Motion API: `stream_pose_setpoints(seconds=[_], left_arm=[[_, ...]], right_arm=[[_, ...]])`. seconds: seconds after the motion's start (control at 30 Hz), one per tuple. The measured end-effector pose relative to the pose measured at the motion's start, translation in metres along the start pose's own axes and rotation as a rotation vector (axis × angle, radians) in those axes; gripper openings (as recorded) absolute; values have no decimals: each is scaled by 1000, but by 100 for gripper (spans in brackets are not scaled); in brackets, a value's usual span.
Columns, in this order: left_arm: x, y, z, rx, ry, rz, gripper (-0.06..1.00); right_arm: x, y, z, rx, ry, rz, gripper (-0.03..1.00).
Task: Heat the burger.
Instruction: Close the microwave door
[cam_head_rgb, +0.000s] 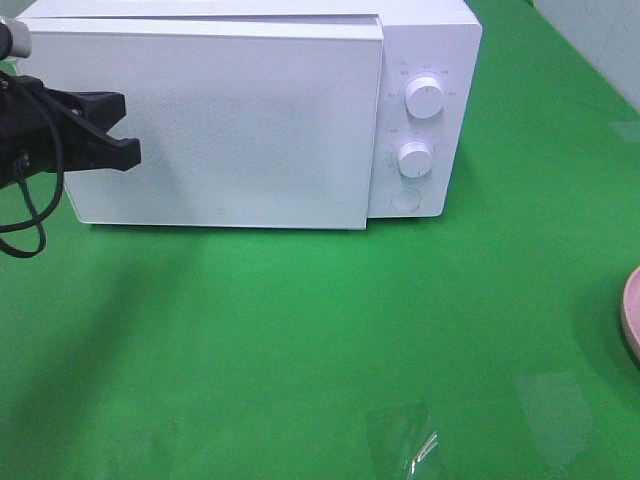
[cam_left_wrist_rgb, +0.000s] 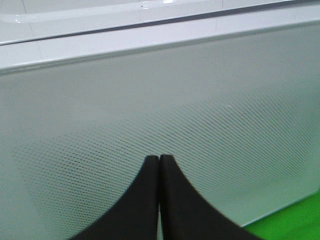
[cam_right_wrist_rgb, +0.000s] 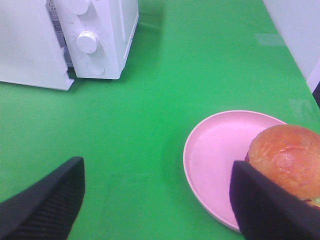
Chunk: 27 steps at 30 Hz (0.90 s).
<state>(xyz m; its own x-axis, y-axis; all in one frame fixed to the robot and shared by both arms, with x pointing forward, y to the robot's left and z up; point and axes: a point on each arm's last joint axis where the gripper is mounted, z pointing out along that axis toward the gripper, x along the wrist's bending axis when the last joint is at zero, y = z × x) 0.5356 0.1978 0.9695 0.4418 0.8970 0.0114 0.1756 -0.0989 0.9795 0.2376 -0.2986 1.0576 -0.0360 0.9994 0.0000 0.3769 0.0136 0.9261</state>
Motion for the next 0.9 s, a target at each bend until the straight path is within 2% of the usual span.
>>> stream_pose_setpoints(seconds=[0.57, 0.7, 0.9], left_arm=[[-37, 8, 47, 10, -99, 29, 0], [-55, 12, 65, 17, -142, 44, 0], [-68, 10, 77, 31, -176, 65, 0]], right_arm=[[0, 0, 0, 0, 0, 0, 76], [0, 0, 0, 0, 0, 0, 76], [0, 0, 0, 0, 0, 0, 76]])
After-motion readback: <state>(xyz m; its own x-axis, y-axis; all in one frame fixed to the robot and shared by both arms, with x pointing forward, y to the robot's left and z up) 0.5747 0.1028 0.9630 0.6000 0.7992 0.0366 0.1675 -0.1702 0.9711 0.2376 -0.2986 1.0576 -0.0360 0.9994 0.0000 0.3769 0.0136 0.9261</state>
